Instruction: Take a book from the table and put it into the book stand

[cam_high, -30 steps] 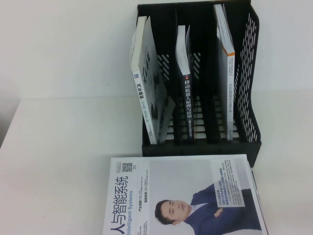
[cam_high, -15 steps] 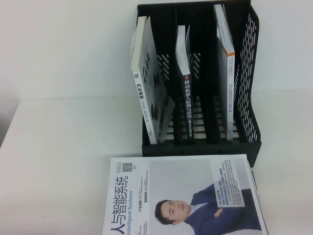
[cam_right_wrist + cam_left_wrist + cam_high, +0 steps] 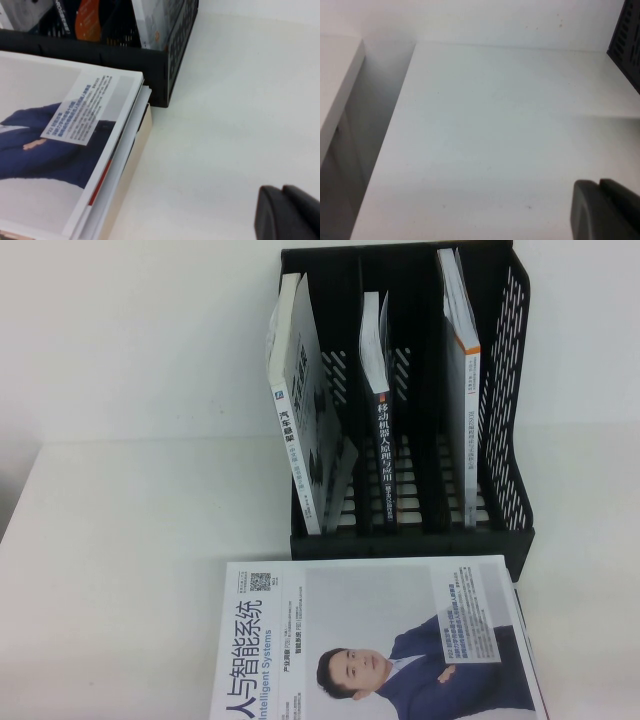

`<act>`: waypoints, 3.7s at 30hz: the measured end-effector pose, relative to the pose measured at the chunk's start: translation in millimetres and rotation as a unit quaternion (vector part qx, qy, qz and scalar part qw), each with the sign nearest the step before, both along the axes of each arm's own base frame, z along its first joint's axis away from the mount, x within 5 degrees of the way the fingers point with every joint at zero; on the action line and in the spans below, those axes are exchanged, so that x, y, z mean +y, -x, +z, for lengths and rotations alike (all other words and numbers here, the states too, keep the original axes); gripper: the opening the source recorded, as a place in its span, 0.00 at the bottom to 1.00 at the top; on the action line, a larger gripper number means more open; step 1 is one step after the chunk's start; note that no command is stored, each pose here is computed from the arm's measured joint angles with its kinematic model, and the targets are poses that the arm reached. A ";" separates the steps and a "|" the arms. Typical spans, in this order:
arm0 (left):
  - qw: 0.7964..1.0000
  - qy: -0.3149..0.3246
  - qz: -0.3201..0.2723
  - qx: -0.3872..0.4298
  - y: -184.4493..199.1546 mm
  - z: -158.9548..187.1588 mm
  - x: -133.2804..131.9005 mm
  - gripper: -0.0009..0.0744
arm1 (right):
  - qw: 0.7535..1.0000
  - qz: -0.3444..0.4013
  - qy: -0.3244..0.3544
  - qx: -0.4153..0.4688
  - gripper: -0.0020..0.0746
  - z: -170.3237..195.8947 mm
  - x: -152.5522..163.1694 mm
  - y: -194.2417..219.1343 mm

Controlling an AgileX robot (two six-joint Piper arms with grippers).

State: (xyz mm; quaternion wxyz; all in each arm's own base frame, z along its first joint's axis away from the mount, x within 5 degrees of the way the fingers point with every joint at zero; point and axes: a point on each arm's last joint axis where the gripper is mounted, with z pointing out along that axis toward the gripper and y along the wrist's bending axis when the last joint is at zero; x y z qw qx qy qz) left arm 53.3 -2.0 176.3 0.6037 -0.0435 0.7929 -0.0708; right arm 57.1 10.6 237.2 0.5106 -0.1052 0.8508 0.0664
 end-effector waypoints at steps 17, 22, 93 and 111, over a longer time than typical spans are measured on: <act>1.000 0.003 0.001 0.004 0.2 -0.2 0.0 0.01 | 1.000 0.000 0.000 0.000 0.02 0.0 0.0 0.0; 1.000 0.003 0.001 0.004 0.2 -0.2 0.0 0.01 | 1.000 0.000 0.000 0.000 0.02 0.0 0.0 0.0; 1.000 0.003 0.001 0.007 0.5 -0.2 0.1 0.01 | 0.988 -0.130 0.033 -0.082 0.02 -66.8 -14.4 6.0; 1.000 0.003 0.001 0.007 0.5 -0.4 0.1 0.01 | 0.988 -0.130 0.033 -0.082 0.02 -66.8 -14.4 6.0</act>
